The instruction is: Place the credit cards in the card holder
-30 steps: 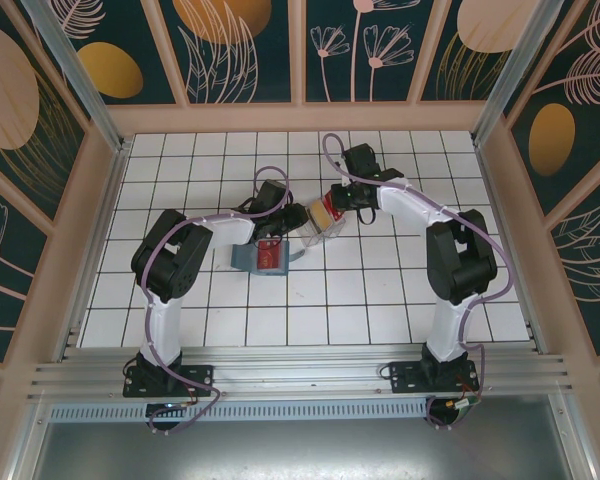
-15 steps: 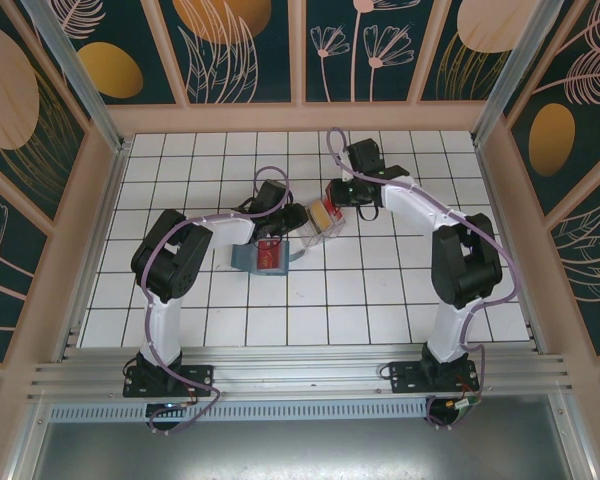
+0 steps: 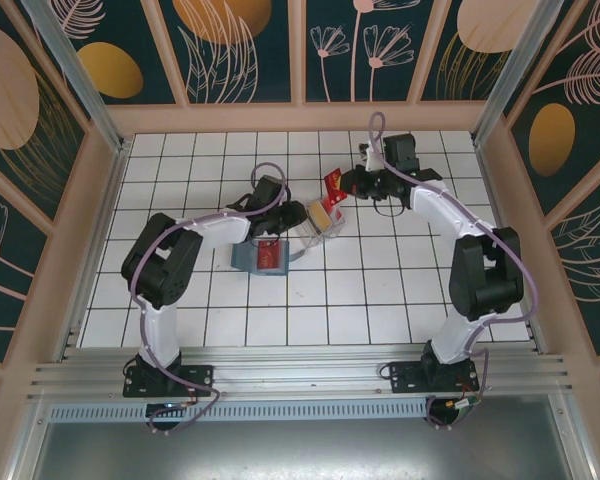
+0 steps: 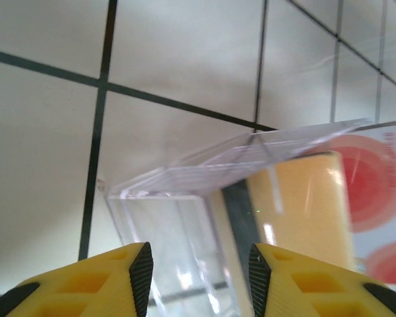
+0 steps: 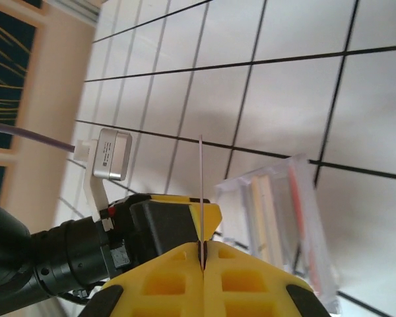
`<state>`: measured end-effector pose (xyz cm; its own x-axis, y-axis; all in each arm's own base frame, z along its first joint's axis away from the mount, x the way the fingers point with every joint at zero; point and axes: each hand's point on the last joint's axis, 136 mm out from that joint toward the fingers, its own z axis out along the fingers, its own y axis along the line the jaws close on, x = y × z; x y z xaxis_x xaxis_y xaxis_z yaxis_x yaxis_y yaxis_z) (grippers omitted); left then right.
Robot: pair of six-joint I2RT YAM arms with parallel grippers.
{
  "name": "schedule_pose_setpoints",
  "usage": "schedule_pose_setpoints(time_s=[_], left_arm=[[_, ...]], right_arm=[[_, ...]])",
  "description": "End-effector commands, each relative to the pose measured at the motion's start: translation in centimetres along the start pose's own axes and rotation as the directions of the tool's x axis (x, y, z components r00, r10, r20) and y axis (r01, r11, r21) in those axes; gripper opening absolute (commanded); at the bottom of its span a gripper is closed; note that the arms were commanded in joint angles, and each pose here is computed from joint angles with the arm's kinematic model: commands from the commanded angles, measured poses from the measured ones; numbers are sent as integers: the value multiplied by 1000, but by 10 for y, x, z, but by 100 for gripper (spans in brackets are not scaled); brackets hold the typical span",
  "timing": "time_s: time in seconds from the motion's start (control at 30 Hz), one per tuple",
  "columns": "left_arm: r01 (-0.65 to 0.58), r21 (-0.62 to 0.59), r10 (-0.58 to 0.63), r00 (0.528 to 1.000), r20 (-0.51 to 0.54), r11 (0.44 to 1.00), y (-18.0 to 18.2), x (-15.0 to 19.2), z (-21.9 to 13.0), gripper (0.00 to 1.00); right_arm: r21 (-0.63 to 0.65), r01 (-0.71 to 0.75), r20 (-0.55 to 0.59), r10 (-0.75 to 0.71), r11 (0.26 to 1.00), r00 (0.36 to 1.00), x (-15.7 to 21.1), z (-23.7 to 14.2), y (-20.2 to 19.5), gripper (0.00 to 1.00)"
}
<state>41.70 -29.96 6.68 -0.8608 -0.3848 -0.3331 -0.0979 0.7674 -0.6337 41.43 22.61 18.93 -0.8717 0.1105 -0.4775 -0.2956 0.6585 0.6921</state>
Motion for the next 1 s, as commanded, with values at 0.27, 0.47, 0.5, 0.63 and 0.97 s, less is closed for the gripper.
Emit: schedule_pose_setpoints(time_s=[0.27,0.47,0.5,0.63,0.97], left_arm=[[-46,-112,56,995,84,993,22,-9,-82,47],[-18,-249,37,997,74,968,87,19,-113,47],[-11,-265,31,997,69,964,97,24,-116,47],[14,-338,3,999,52,941,135,46,-125,46],[65,-392,-39,996,75,918,181,63,-129,43]], right_arm=[[-82,-18,-21,17,996,1000,56,5,44,3],[-83,-19,-54,14,996,998,105,44,66,3],[-94,-23,-68,16,995,998,114,52,70,3],[-96,-30,-115,18,995,993,140,81,80,3],[-75,-37,-185,22,996,982,171,133,79,3]])
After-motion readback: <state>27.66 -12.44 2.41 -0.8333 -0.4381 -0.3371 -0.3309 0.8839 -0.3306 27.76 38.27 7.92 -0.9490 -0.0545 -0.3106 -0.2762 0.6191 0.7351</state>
